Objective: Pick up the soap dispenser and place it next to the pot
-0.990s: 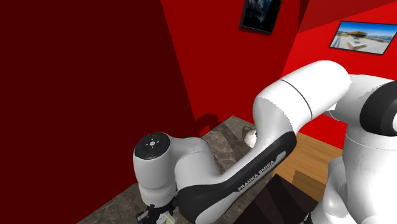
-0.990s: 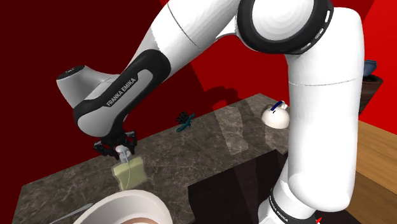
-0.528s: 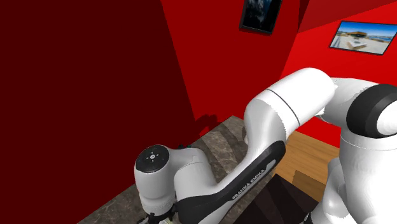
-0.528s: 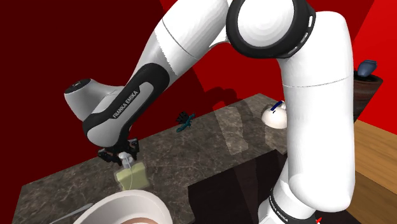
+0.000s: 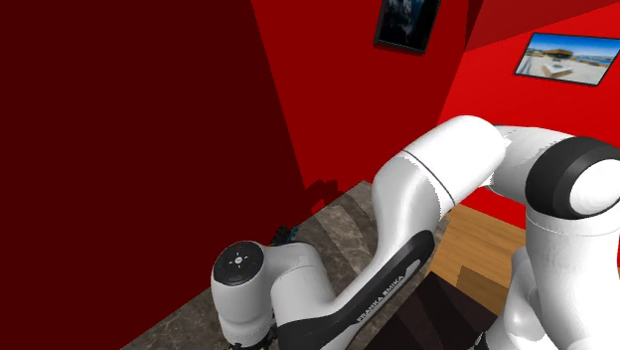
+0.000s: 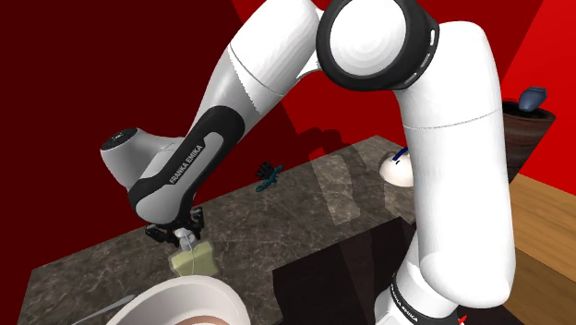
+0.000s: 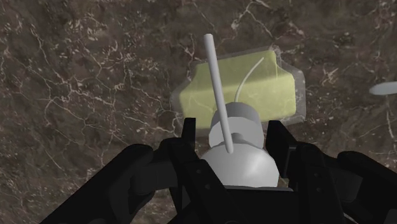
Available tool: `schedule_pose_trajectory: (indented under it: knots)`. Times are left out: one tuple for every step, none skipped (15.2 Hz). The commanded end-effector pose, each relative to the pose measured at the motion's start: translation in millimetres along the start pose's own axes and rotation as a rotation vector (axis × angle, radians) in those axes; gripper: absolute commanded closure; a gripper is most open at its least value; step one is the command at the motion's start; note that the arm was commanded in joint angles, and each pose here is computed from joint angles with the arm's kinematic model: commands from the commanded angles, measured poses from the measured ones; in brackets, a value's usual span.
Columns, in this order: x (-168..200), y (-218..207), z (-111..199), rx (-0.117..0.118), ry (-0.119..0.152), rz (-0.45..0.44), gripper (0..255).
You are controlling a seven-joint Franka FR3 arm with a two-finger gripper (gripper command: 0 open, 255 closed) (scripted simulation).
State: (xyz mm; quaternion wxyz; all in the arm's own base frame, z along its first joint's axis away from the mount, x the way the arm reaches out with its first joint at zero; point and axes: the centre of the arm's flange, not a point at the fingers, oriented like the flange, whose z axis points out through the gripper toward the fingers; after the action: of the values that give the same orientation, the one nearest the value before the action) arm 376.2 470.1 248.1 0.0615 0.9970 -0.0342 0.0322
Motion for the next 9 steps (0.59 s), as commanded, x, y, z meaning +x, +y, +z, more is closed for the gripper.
schedule_pose_trajectory:
  knots:
    - [0.0, -0.1, 0.2, 0.0, 0.0, 0.0, 255]
    - [0.0, -0.1, 0.2, 0.0, 0.0, 0.0, 255]
    - [0.0, -0.1, 0.2, 0.0, 0.0, 0.0, 255]
    - [0.0, -0.1, 0.2, 0.0, 0.0, 0.0, 255]
    - [0.0, -0.1, 0.2, 0.0, 0.0, 0.0, 0]
    - [-0.1, -0.1, 0.2, 0.0, 0.0, 0.0, 0]
    - [-0.1, 0.0, 0.2, 0.0, 0.0, 0.0, 0]
    - [-0.1, 0.0, 0.2, 0.0, 0.0, 0.0, 0]
    - [-0.1, 0.0, 0.2, 0.0, 0.0, 0.0, 0]
